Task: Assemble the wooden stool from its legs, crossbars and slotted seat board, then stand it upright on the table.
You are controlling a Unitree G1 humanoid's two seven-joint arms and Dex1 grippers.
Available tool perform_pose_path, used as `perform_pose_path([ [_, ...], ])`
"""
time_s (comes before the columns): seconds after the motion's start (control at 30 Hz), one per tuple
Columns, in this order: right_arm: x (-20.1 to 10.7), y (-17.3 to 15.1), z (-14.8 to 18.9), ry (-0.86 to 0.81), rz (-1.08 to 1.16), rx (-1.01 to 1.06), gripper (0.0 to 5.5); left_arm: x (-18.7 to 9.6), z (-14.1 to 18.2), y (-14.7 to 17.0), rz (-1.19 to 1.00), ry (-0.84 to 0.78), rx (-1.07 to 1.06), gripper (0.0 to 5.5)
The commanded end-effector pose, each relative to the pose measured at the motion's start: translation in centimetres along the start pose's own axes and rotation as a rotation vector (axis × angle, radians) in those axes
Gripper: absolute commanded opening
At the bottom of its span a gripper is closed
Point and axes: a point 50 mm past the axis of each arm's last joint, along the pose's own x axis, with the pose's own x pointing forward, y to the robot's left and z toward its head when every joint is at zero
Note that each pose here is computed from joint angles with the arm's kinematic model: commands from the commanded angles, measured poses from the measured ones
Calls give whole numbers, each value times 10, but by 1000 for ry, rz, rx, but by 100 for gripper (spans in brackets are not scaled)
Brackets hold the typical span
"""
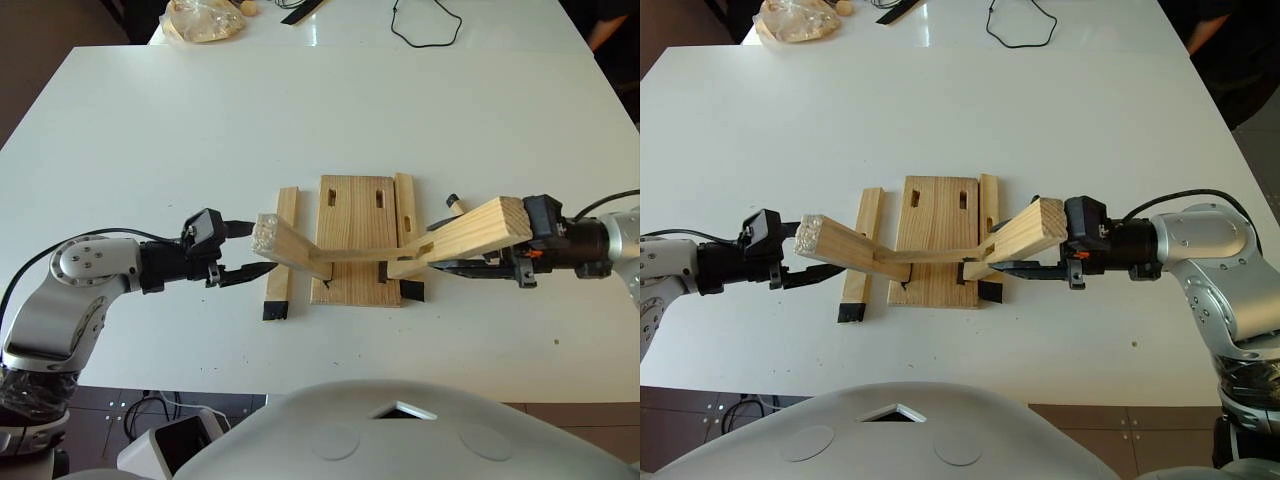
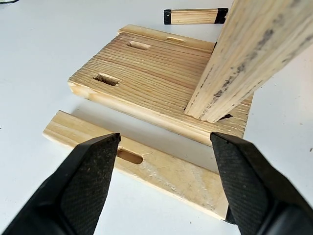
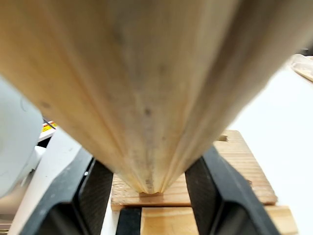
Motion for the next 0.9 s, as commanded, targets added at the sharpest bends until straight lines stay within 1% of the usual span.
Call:
perform_pose_path([
  [0.03,2,3,-4,-8,3,28,202,5,2,-2,-14,-1,4,340],
  [0.23,2,8,-23,53,5,72,202,9,1,-4,-27,-1,8,340],
  [0.33,-2,9,-28,81,9,80,202,8,2,-4,-26,-1,10,340],
  [0.7,-13,-1,-27,116,8,61,202,14,0,-11,-12,-24,-6,340],
  [0.9,-3,-2,-26,134,81,20,202,19,3,-14,-13,-42,-5,340],
])
